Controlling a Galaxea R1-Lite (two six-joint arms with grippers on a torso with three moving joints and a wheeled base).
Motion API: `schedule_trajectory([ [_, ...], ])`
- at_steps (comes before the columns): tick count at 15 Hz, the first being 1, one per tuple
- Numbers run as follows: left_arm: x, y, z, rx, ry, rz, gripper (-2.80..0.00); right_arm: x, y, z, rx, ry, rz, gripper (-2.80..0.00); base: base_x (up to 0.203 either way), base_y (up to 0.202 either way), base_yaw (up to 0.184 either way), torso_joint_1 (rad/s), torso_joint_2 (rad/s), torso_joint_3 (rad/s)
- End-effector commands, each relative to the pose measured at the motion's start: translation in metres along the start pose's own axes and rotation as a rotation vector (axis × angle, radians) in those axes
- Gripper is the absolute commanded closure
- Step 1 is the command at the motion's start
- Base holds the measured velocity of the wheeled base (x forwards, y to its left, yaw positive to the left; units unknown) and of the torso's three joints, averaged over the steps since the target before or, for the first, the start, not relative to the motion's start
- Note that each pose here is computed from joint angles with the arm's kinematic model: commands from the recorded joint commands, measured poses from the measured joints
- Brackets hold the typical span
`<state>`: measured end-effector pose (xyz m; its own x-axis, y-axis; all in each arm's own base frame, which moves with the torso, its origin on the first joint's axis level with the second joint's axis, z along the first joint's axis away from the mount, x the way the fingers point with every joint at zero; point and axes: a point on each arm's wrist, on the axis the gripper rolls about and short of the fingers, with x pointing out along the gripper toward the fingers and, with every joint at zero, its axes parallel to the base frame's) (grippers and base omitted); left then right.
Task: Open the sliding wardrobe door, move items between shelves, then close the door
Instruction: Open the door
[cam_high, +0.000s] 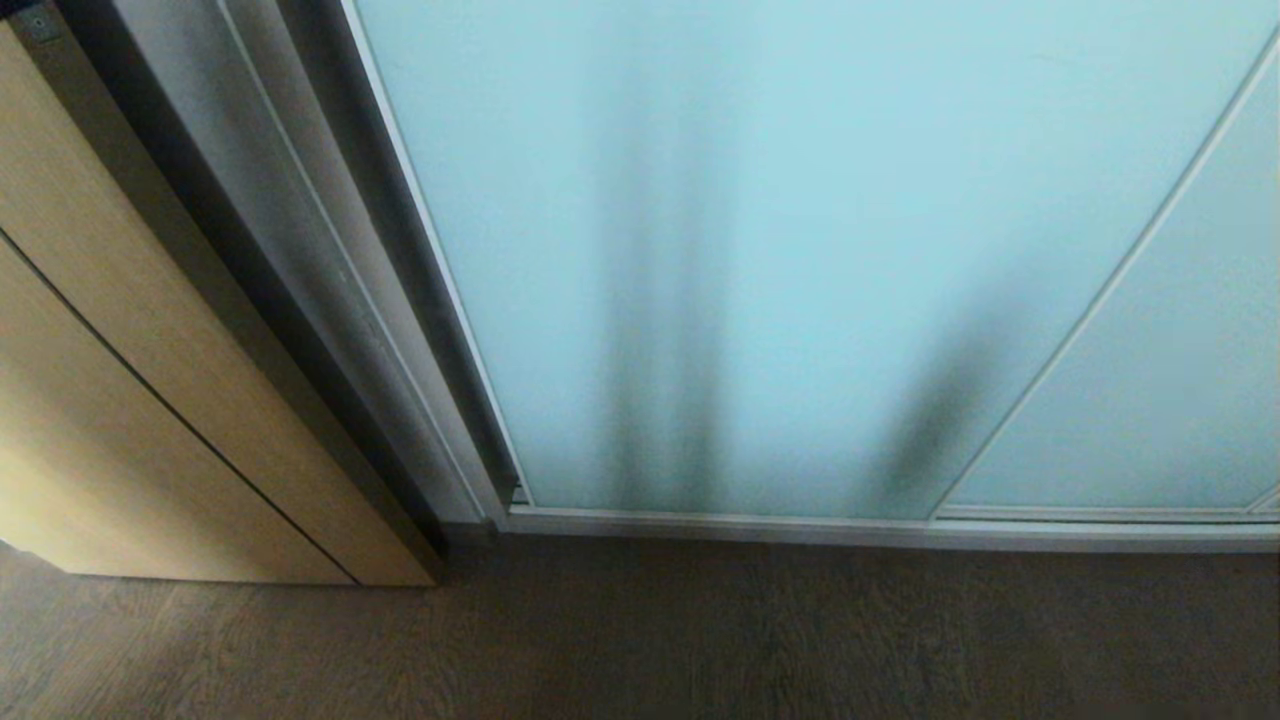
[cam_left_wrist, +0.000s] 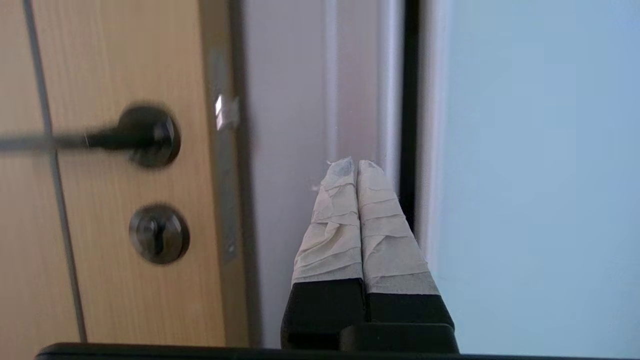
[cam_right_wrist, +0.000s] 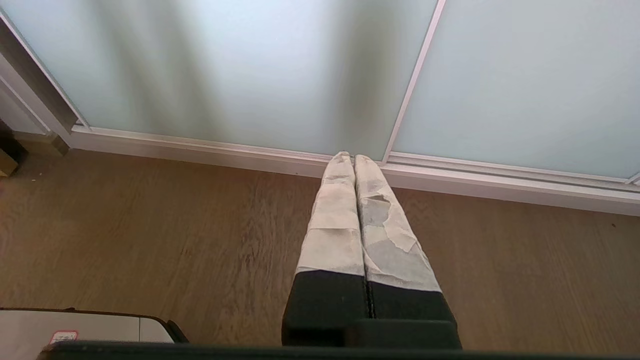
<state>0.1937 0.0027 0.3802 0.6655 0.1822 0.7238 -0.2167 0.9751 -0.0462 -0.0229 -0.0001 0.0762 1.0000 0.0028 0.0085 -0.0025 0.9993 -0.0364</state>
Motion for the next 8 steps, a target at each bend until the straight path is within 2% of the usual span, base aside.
schedule_trajectory([
  [1, 0.021, -0.010, -0.033, 0.006, 0.055, 0.037, 0.00, 0.000, 0.000, 0.000, 0.000, 0.001, 0.000, 0.00, 0.000, 0.000, 0.000, 0.000, 0.00, 0.000],
  [3, 0.029, -0.015, -0.045, 0.008, 0.099, 0.047, 0.00, 0.000, 0.000, 0.000, 0.000, 0.001, 0.000, 0.00, 0.000, 0.000, 0.000, 0.000, 0.00, 0.000],
  [8, 0.034, -0.035, -0.081, -0.005, 0.204, -0.011, 0.00, 0.000, 0.000, 0.000, 0.000, 0.001, 0.000, 0.00, 0.000, 0.000, 0.000, 0.000, 0.00, 0.000],
])
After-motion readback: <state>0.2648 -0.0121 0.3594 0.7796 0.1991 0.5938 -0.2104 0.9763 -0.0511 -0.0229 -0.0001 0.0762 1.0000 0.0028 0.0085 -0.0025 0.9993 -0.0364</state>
